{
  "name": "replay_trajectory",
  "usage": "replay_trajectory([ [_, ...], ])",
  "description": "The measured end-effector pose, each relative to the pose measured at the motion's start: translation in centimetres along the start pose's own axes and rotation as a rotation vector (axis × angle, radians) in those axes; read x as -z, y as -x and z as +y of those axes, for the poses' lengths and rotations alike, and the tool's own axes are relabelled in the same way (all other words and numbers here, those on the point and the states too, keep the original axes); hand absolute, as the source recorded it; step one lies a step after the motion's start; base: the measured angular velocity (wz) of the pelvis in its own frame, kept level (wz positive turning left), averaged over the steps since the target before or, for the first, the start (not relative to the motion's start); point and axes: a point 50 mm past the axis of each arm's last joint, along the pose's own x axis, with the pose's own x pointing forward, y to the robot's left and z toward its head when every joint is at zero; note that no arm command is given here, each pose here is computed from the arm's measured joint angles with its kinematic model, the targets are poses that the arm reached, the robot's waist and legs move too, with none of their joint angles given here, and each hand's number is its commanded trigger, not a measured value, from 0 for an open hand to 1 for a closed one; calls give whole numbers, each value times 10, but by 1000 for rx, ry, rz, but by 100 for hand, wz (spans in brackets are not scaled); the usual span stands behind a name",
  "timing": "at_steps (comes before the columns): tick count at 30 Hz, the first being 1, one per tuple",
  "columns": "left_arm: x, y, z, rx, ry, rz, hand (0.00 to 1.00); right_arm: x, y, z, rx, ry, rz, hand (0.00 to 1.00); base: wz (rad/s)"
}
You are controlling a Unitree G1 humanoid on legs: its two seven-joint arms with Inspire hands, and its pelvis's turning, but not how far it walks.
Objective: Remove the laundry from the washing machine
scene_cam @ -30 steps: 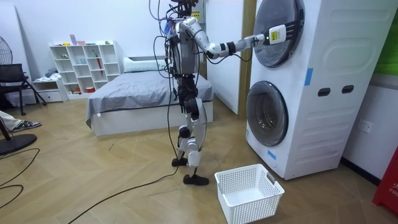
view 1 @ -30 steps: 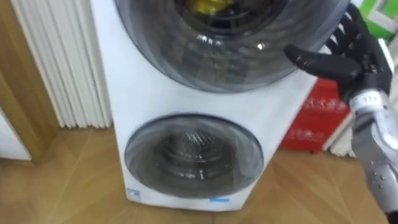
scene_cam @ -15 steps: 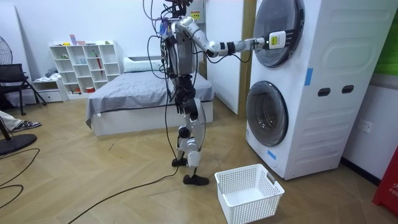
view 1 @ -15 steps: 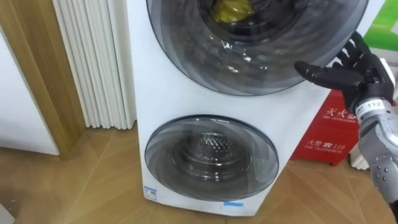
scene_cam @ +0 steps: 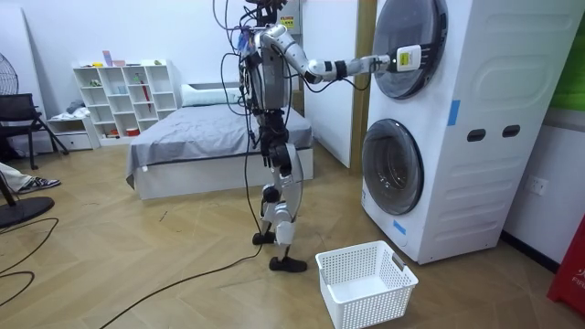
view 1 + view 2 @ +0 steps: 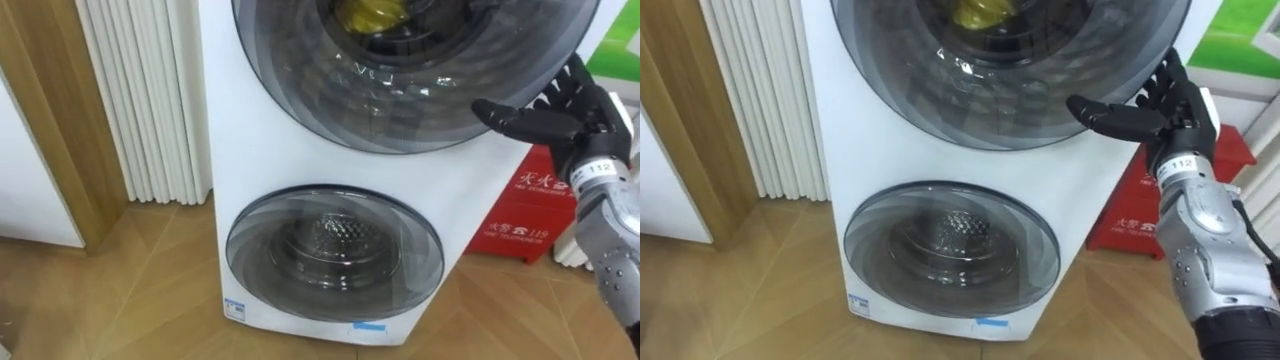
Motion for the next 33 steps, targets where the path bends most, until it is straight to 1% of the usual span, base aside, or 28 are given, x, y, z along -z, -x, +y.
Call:
replay_trajectory([
  [1, -1, 0, 0, -1, -1, -3, 0, -6, 0, 7, -15, 13, -11, 0, -26],
  [5, -4, -1, 2, -8, -2, -14, 0, -16, 3, 21, -66, 31, -43, 0, -30],
  [8, -11, -1, 9, -24, -18, -42, 0, -24, 6, 34, -97, 38, -74, 0, -26],
  [18, -9, -1, 8, -15, -30, -37, 0, -54, 23, 55, -166, 132, -212, 0, -12],
  [21, -8, -1, 7, -16, -37, -32, 0, -65, 33, 59, -182, 164, -280, 0, -6],
  [23, -8, -1, 7, -30, -46, -32, 0, -78, 41, 67, -207, 178, -353, 0, -8],
  [27, -9, -2, 6, -37, -54, -29, 0, -93, 57, 78, -253, 221, -460, 0, -8],
  [31, -10, -2, 4, -27, -59, -31, 0, -92, 76, 83, -319, 215, -496, 0, -8],
  [33, -11, -2, 0, -17, -75, -37, 0, -92, 81, 85, -342, 210, -503, 0, 0],
])
